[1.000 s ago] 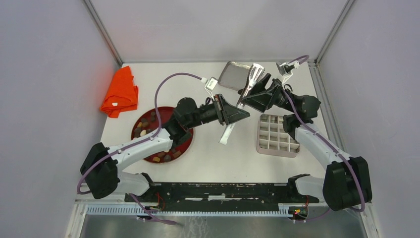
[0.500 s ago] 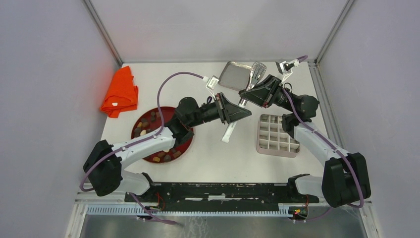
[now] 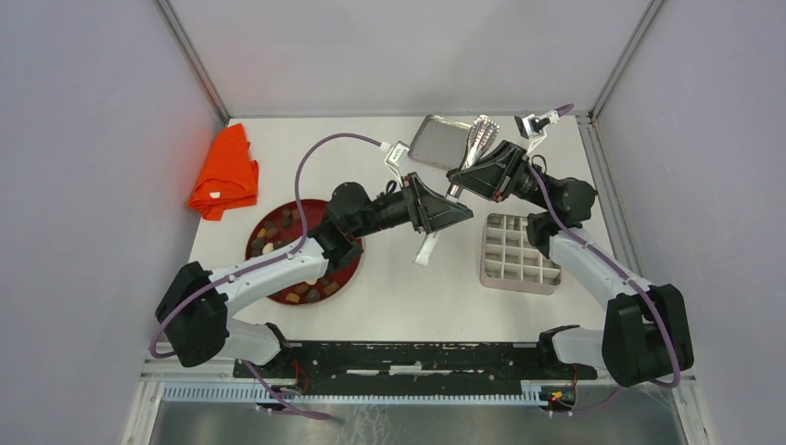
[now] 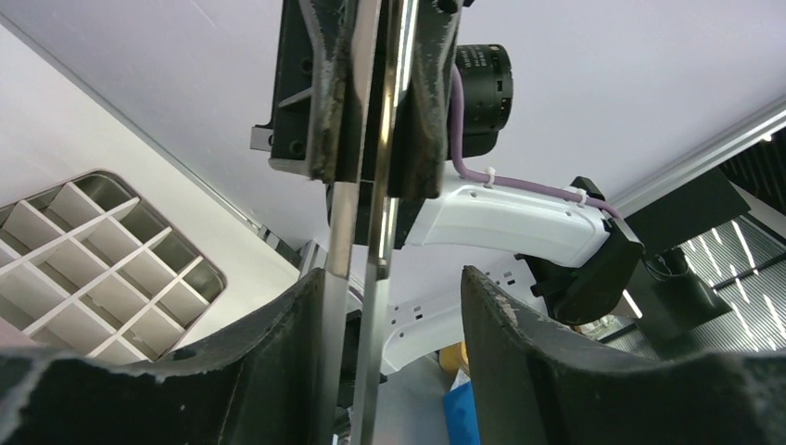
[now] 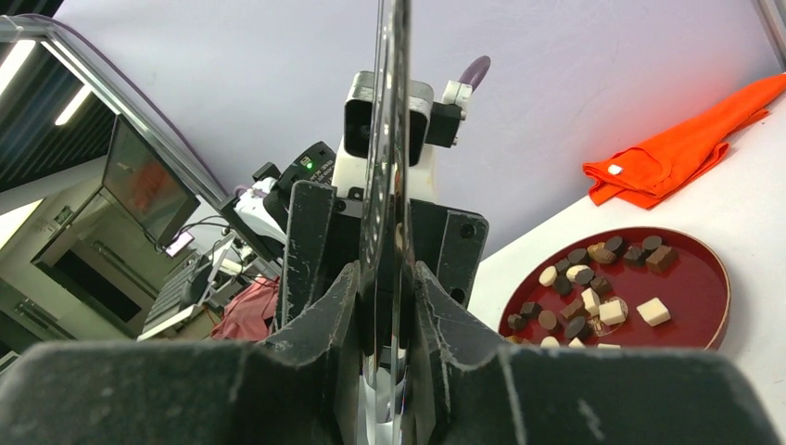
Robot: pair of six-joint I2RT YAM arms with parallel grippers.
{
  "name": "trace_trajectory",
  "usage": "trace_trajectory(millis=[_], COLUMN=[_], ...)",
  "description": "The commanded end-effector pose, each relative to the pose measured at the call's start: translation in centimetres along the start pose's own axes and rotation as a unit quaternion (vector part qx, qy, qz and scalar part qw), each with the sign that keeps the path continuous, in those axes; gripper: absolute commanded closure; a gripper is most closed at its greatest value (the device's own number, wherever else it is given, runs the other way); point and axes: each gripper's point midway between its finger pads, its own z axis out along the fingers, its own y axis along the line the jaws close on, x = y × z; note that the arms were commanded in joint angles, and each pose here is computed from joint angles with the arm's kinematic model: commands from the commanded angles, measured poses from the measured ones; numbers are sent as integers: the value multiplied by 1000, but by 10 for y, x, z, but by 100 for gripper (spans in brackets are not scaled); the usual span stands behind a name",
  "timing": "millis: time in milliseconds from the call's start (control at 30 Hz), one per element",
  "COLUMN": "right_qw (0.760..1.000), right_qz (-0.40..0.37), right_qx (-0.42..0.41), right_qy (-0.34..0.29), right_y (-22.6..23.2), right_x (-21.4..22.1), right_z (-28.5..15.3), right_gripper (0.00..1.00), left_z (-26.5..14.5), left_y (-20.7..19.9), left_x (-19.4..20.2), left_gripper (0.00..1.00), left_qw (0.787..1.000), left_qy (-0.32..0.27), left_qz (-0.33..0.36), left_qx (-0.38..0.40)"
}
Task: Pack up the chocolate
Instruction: Adjust the clamp.
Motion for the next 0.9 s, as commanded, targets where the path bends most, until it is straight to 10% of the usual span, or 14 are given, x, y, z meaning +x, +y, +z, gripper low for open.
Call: trace_trajectory(millis=[0,400,600,867], right_qw=[999,999,999,998], right_qz=[-34,-28,-25,-52], right_qx=[-26,-26,-27,-37], right_qy=[-8,-6,-5,10], right_y=[13,12,12,18], right_x=[-4,-3,-3,-2], right_z=[1,1,1,1], right_gripper=[81,80,77,39], left_z=[-4,0,3,-1], left_y=[-32,-24,-18,-13], left_x=[-15,-12,-9,-10], left_gripper=[39,52,86,81], left_qw=[998,998,999,999], left_qy=[-22,-17,-10,-10], left_qz=[42,32,34,43], left_qx=[52,46,30,10])
